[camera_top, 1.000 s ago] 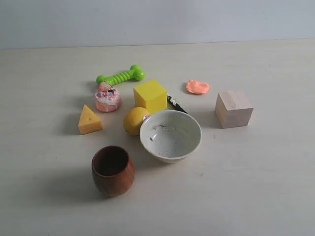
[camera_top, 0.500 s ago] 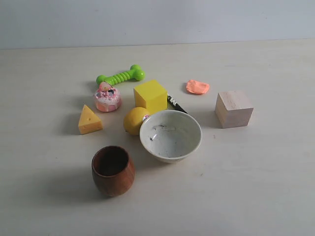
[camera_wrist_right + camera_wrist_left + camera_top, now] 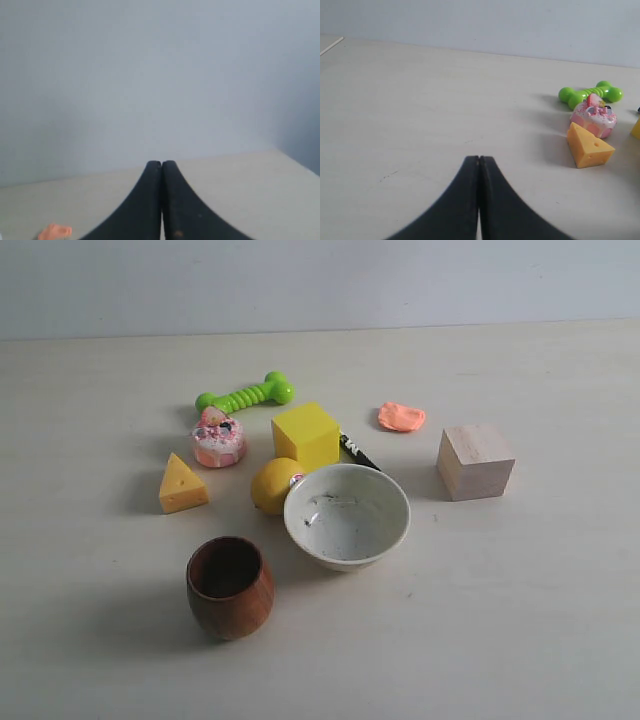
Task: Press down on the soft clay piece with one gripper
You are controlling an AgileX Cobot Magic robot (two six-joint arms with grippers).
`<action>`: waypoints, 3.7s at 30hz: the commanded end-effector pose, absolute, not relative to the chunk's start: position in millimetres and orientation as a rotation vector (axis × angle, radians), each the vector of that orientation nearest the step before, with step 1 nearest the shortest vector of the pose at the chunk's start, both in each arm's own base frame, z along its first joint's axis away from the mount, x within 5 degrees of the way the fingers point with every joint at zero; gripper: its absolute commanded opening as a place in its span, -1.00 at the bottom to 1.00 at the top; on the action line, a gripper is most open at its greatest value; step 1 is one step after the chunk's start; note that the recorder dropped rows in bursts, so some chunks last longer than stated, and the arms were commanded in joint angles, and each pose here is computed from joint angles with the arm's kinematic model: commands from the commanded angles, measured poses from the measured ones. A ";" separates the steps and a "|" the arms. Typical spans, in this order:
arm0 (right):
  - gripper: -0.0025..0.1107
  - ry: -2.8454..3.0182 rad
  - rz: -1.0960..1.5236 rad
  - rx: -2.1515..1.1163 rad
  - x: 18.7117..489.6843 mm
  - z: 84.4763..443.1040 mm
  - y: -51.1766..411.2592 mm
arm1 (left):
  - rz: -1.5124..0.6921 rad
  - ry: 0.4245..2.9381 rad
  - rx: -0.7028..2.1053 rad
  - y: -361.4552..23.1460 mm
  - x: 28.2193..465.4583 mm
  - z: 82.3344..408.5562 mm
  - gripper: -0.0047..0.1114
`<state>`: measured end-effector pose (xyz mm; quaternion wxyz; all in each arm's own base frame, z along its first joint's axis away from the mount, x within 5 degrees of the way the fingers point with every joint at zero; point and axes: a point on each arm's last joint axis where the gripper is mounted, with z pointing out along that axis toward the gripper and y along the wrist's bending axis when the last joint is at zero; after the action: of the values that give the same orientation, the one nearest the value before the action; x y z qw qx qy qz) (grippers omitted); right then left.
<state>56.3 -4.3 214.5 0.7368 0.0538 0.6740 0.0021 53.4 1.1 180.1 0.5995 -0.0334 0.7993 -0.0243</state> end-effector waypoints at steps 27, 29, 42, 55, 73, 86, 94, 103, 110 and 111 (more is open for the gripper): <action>-0.96 1.251 0.149 0.207 40.3 323.3 -2.9 | -0.065 1.839 -0.071 0.5 53.2 181.1 -0.92; -0.96 1.338 0.149 0.205 46.1 339.5 -2.2 | -0.065 1.839 -0.071 0.5 53.2 181.1 -0.92; -0.96 1.515 0.006 0.008 95.7 430.3 -0.5 | -0.065 1.839 -0.071 0.5 53.2 181.1 -0.92; -0.96 1.969 0.230 -0.268 229.3 429.4 35.6 | -0.065 1.839 -0.071 0.5 53.2 181.1 -0.92; -0.96 2.515 0.106 -0.541 374.1 287.3 127.9 | -0.065 1.839 -0.071 0.5 53.2 181.1 -0.92; -0.96 2.520 0.191 -0.435 389.9 263.4 136.8 | -0.065 1.839 -0.071 0.5 53.2 181.1 -0.92; -0.96 2.573 0.151 -0.465 405.6 238.3 140.3 | -0.065 1.839 -0.071 0.5 53.2 181.1 -0.92; -0.96 2.658 0.145 -0.486 440.2 234.4 152.7 | -0.065 1.839 -0.071 0.5 53.2 181.1 -0.92; -0.96 2.747 0.126 -0.513 460.0 210.4 159.4 | -0.065 1.839 -0.071 0.5 53.2 181.1 -0.92; -0.96 2.754 0.125 -0.514 461.6 206.4 159.9 | -0.065 1.839 -0.071 0.5 53.2 181.1 -0.92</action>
<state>457.0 158.1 216.1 0.1829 -0.1772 0.9657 0.0507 53.4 1.1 180.1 0.5995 -0.0334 0.7993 -0.0243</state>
